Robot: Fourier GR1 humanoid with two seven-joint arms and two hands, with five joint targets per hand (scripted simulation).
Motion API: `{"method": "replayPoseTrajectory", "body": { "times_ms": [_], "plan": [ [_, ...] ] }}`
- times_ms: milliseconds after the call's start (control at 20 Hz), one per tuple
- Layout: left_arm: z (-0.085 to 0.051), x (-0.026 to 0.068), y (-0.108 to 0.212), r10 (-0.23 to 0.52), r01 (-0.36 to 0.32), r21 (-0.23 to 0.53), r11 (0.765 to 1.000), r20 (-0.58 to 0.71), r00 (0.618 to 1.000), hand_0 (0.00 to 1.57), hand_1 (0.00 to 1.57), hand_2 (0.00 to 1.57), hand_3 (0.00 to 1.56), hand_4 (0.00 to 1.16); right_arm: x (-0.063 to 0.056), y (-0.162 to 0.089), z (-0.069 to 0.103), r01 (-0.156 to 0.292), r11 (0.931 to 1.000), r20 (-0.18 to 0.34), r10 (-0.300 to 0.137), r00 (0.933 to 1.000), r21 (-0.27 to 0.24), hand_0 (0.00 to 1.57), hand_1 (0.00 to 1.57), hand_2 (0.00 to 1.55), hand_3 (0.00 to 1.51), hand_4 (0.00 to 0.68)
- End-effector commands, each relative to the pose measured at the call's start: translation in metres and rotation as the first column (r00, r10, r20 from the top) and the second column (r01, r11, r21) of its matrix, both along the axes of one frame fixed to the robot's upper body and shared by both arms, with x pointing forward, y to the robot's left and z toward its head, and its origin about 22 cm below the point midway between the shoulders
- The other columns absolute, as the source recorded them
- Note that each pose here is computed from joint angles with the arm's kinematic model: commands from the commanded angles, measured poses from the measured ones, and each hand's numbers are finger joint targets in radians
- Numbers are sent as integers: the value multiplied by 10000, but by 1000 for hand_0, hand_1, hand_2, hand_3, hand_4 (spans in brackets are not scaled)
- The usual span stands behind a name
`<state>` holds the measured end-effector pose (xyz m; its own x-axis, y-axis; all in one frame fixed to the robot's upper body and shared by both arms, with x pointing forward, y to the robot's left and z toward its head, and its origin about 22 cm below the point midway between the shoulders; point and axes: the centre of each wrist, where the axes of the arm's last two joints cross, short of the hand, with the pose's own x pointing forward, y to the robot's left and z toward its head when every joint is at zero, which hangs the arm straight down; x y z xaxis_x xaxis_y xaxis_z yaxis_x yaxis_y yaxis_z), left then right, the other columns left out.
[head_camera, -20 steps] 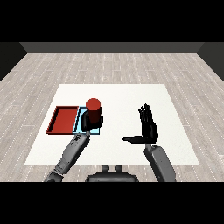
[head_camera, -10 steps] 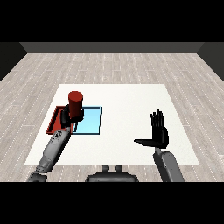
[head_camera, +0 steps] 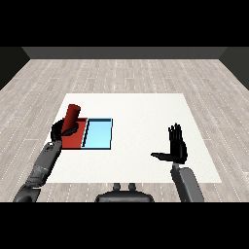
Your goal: Pick the red can and put it in the red box
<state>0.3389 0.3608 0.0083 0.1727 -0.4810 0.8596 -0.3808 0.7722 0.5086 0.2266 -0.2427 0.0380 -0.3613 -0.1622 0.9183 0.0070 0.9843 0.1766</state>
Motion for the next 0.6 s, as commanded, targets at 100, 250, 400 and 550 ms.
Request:
{"method": "replayPoseTrajectory", "body": {
  "times_ms": [100, 250, 400, 550],
  "plan": [
    [-378, -210, 499, 1696, -1330, 1439, 9806, -2834, 9439, 1232, 1232, 1150, 1068, 922, 78, -9, -112, -26, 10000, -11, 26, 10000, -89, 0, 0, 0, 0, 0],
    [-510, -104, 320, 1913, -1519, 1348, 9792, -3617, 9124, 632, 632, 598, 0, 771, 311, 9, 2, 204, 9997, -53, -205, 9998, -161, 0, 0, 0, 0, 0],
    [-647, -158, 286, 1692, -1315, 1151, 9846, -4389, 8825, 963, 963, 914, 0, 724, 286, 101, -219, 118, 9998, -60, -119, 9999, -156, 0, 0, 0, 0, 0],
    [-719, -248, 361, 1189, -804, 1038, 9913, -4498, 8852, 879, 879, 925, 776, 517, 285, 9, -207, 303, 9995, -13, -303, 9995, -99, 0, 0, 0, 0, 0]
  ]
}}
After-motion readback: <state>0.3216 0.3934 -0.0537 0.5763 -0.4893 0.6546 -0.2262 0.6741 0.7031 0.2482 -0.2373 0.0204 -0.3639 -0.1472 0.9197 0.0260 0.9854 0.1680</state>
